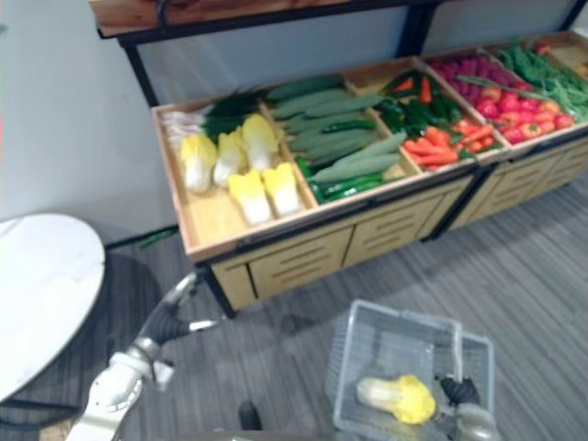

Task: Pick vegetable in the basket

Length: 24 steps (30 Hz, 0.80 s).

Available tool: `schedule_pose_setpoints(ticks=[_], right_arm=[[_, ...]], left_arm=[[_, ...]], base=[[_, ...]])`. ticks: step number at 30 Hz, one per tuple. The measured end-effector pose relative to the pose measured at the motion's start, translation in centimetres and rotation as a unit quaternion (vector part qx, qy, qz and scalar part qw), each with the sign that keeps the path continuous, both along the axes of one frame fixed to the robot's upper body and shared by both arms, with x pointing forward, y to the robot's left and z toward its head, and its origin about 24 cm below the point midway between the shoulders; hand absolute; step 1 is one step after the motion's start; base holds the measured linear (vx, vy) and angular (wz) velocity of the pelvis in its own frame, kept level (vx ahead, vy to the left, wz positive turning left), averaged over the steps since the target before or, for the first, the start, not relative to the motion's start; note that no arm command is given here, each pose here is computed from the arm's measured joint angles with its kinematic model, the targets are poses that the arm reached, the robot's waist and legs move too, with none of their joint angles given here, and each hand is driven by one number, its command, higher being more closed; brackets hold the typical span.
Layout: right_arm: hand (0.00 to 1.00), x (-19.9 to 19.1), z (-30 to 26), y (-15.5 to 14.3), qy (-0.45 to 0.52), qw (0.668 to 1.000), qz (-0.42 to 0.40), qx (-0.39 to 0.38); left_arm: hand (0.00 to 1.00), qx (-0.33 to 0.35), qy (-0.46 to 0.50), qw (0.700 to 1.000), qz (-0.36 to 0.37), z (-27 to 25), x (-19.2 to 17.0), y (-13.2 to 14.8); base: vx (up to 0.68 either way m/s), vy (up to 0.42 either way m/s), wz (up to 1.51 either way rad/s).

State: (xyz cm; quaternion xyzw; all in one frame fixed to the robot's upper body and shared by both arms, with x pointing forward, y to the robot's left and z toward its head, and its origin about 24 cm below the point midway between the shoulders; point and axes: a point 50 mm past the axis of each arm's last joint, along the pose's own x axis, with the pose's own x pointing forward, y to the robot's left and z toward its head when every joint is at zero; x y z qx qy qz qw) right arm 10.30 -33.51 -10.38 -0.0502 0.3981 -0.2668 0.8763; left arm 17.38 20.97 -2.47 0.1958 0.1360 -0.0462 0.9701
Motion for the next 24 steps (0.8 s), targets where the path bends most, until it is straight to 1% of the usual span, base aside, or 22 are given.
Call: schedule_pose_setpoints(ticks=[1,2,3,5,7,8,9,11,12,13,16,19,21,22,24], right_arm=[[1.0,-0.3,-0.1,0.0,0.003,1.0,-0.004,0.0],[1.0,-1.0,-0.4,0.1,0.013,1.0,-0.013,0.003],[1.0,-1.3,-0.7,0.2,0.018,1.0,-0.022,0.008],[1.0,-1.7,-1.0,0.5,0.02,0.999,-0.038,0.013],[1.0,-2.1,-1.6,1.2,0.029,0.998,-0.047,0.02],[1.0,-2.2,-1.7,1.4,0.031,0.998,-0.048,0.023],[1.0,-2.2,-1.9,1.7,0.032,0.998,-0.054,0.027],[1.0,-2.3,-2.4,2.4,0.033,0.996,-0.071,0.035],[1.0,-2.4,-2.6,2.6,0.035,0.996,-0.076,0.039],[1.0,-2.5,-2.9,3.0,0.038,0.994,-0.087,0.047],[1.0,-2.1,-3.3,4.0,0.037,0.993,-0.094,0.063],[1.0,-2.5,-3.7,4.8,0.026,0.99,-0.12,0.076],[1.0,-2.6,-3.6,5.2,0.013,0.989,-0.129,0.075],[1.0,-2.2,-3.4,5.5,-0.006,0.988,-0.133,0.074],[1.0,-1.9,-3.1,5.8,-0.023,0.989,-0.132,0.07]], left_arm=[[0.0,0.008,0.019,1.0,0.012,-0.9,-0.4,0.4],[0.0,0.015,0.06,0.997,0.041,-2.5,-1.3,1.3],[0.0,0.022,0.099,0.992,0.074,-4.0,-2.3,2.2],[0.0,0.031,0.15,0.982,0.11,-5.9,-3.9,3.3],[0.0,0.035,0.229,0.956,0.182,-8.7,-6.9,5.0],[0.0,0.03,0.249,0.946,0.203,-9.3,-7.7,5.4],[0.0,0.025,0.283,0.926,0.249,-10.4,-9.4,6.0],[0.0,0.02,0.336,0.887,0.315,-11.6,-12.4,6.7],[0.0,0.018,0.35,0.877,0.329,-11.9,-13.2,6.8],[0.0,0.017,0.378,0.854,0.356,-12.3,-15.0,6.8],[0.0,0.014,0.418,0.828,0.372,-12.8,-17.8,6.1],[0.0,0.016,0.434,0.827,0.356,-13.1,-18.6,5.4],[0.0,0.028,0.435,0.846,0.306,-13.4,-17.2,4.1],[0.0,0.029,0.422,0.865,0.268,-13.6,-15.3,3.0],[0.0,0.028,0.382,0.894,0.234,-13.3,-12.0,2.1]], base=[[0.07,-0.073,0.25],[0.07,-0.06,0.22],[0.07,-0.057,0.17],[0.06,-0.049,0.13],[0.07,-0.052,0.05],[0.04,-0.027,-0.03],[0.03,-0.015,-0.02],[0.02,-0.006,-0.01],[0.04,-0.009,-0.04],[0.04,-0.007,-0.08],[0.07,0.011,-0.33],[0.06,0.024,-0.53],[0.04,0.062,-1.18],[-0.05,0.092,-1.56],[-0.09,0.113,-1.51]])
